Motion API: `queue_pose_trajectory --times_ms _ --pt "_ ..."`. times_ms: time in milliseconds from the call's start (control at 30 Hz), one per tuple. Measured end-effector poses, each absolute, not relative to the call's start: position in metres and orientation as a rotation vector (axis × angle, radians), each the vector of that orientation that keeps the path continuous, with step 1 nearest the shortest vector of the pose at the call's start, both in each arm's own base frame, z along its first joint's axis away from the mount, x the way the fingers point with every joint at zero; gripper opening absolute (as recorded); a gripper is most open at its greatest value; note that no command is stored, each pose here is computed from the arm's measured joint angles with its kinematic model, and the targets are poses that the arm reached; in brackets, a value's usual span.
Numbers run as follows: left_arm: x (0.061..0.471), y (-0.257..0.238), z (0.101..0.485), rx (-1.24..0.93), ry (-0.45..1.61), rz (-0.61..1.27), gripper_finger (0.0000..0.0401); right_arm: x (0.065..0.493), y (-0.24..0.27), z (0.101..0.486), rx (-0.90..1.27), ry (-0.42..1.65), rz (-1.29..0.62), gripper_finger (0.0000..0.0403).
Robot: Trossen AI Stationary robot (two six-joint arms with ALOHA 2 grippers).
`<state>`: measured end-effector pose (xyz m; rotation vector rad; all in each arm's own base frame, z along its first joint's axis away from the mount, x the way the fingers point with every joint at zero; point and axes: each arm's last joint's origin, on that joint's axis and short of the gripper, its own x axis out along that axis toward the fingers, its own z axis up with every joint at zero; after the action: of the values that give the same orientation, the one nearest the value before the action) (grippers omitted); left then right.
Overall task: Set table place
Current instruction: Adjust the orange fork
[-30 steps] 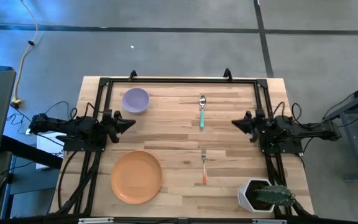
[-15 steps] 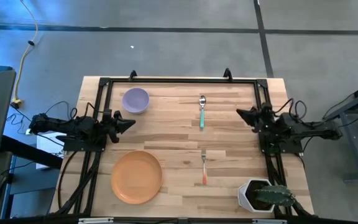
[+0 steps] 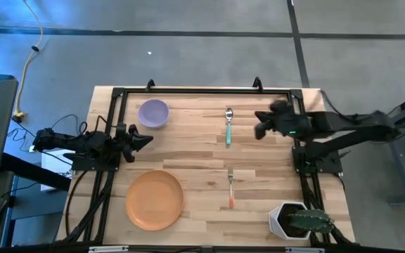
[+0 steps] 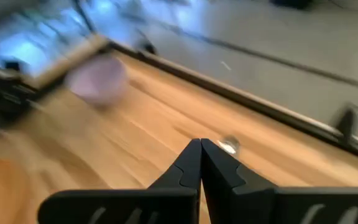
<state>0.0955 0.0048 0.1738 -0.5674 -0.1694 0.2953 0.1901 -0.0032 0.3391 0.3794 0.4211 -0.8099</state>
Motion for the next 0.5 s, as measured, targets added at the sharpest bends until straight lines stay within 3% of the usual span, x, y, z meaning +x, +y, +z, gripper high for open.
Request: queue_pose_trajectory --times_ms 267,500 --pt "0.096 0.004 0.174 -0.525 -0.156 0.269 0.0001 0.242 0.032 0.309 0.515 0.695 -1.045 0.0" --pt "0.096 0.004 0.173 -0.508 -0.136 0.258 0.0001 0.289 0.086 0.28 0.694 0.86 -1.009 0.0"
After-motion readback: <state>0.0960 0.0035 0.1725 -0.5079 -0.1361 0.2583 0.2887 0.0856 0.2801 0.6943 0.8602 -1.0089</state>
